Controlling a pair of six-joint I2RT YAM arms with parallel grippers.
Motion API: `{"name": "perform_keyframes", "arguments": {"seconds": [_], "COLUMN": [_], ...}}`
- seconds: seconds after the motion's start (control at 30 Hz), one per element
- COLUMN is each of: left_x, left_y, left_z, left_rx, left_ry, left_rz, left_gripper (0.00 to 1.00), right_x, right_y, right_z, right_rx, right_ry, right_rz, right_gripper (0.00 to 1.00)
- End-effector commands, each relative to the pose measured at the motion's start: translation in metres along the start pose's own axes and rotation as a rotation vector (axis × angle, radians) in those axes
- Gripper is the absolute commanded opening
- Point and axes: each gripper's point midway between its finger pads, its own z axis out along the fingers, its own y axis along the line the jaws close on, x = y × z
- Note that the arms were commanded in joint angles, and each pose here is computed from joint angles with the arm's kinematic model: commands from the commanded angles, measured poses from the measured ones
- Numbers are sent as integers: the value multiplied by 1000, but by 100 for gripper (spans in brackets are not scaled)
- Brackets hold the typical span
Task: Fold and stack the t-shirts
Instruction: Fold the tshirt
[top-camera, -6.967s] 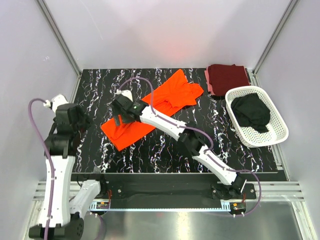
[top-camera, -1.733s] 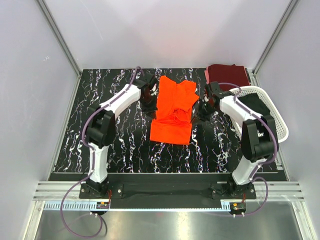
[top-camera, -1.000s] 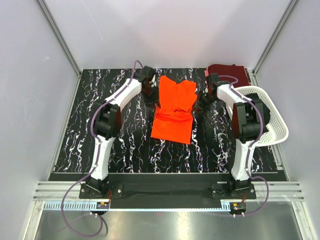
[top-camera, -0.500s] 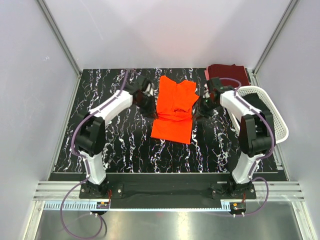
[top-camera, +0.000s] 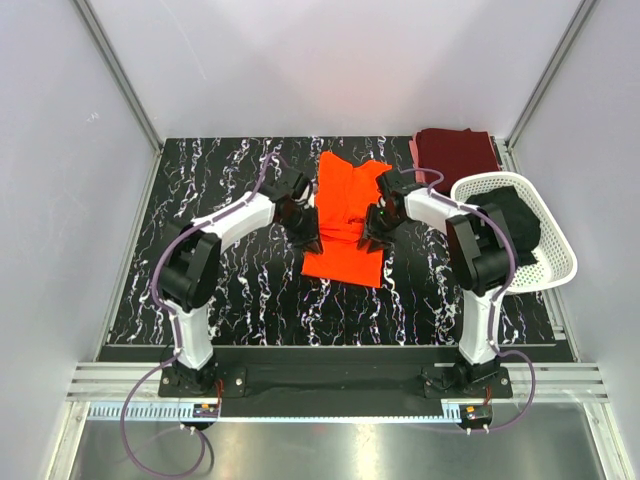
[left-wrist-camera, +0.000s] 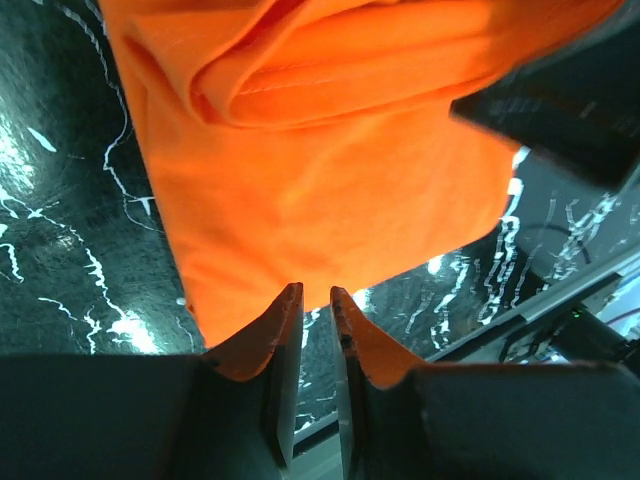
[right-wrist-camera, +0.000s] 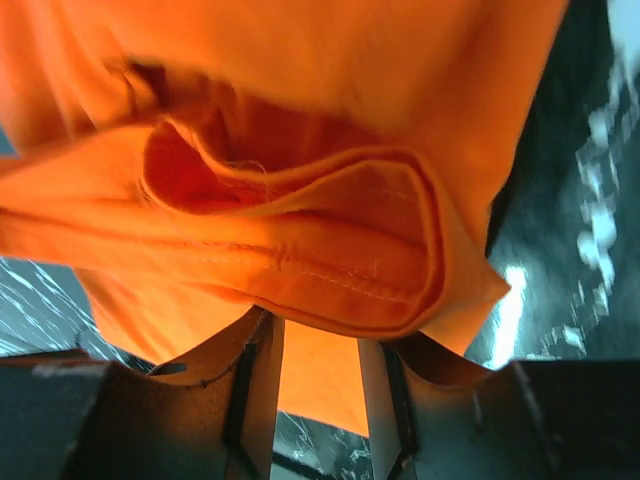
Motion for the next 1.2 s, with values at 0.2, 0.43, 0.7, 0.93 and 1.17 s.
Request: {"name": "perform_keyframes", "arguments": {"seconds": [0.2, 0.43, 0.7, 0.93, 1.17], "left_x": [20, 25, -6, -12, 4], "left_y": [23, 29, 10, 15, 18], "left_z": [25, 32, -8, -36, -16], "left_rx": [-29, -47, -66, -64, 11], "left_ry": [54, 82, -5, -49, 4], "left_rz": [-10, 0, 100, 173, 108], "left_gripper": [20, 20, 34, 48, 46], "right_x": [-77, -147, -146, -56, -47], "right_y": [10, 10, 28, -27, -35], "right_z": [2, -16, -71, -92, -86], "right_rx": [88, 126, 94, 166, 19], "right_ry": [-178, -290, -262, -189, -201], "right_rz": [12, 70, -108, -198, -22], "right_gripper": [42, 45, 52, 73, 66]}}
